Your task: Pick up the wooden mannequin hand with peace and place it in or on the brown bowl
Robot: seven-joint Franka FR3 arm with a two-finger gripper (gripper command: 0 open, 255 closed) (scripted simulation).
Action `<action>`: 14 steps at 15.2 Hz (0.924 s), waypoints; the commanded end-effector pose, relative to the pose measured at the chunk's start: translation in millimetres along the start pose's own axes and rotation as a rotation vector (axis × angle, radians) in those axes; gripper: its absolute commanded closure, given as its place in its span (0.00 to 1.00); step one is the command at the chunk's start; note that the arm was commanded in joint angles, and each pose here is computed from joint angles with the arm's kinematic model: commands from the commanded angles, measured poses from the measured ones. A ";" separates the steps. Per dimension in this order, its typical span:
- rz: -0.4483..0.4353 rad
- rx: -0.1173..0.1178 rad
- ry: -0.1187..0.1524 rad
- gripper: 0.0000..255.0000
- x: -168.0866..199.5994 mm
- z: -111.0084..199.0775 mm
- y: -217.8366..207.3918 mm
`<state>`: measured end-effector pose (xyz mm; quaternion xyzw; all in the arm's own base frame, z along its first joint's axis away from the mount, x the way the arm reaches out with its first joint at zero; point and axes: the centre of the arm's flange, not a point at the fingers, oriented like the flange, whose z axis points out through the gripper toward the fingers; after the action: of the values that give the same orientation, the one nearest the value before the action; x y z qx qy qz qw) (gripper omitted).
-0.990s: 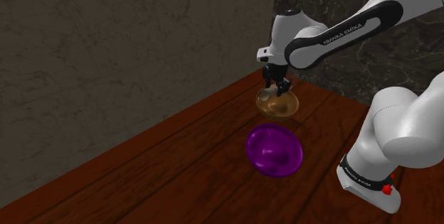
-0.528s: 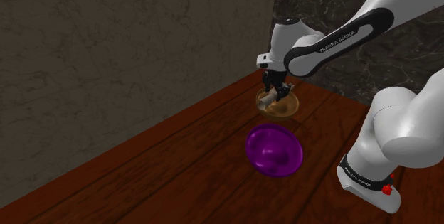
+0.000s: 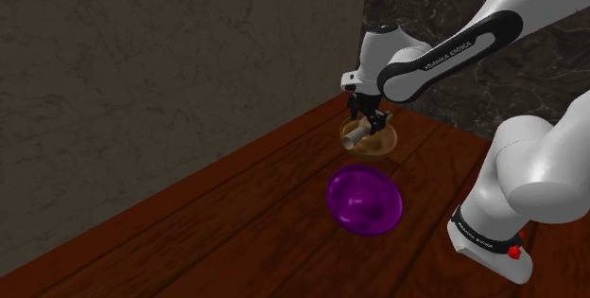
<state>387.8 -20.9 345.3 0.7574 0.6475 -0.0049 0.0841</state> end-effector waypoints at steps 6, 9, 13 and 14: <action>0.000 0.000 0.000 0.00 0.0 -50.0 0.0; 0.000 0.000 0.000 0.00 0.0 -50.0 0.0; 0.000 0.000 0.000 0.00 0.0 -50.0 0.0; 0.000 0.000 0.000 0.00 0.0 -50.0 0.0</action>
<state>382.7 -14.3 394.6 0.7574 0.6475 -0.0049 0.0841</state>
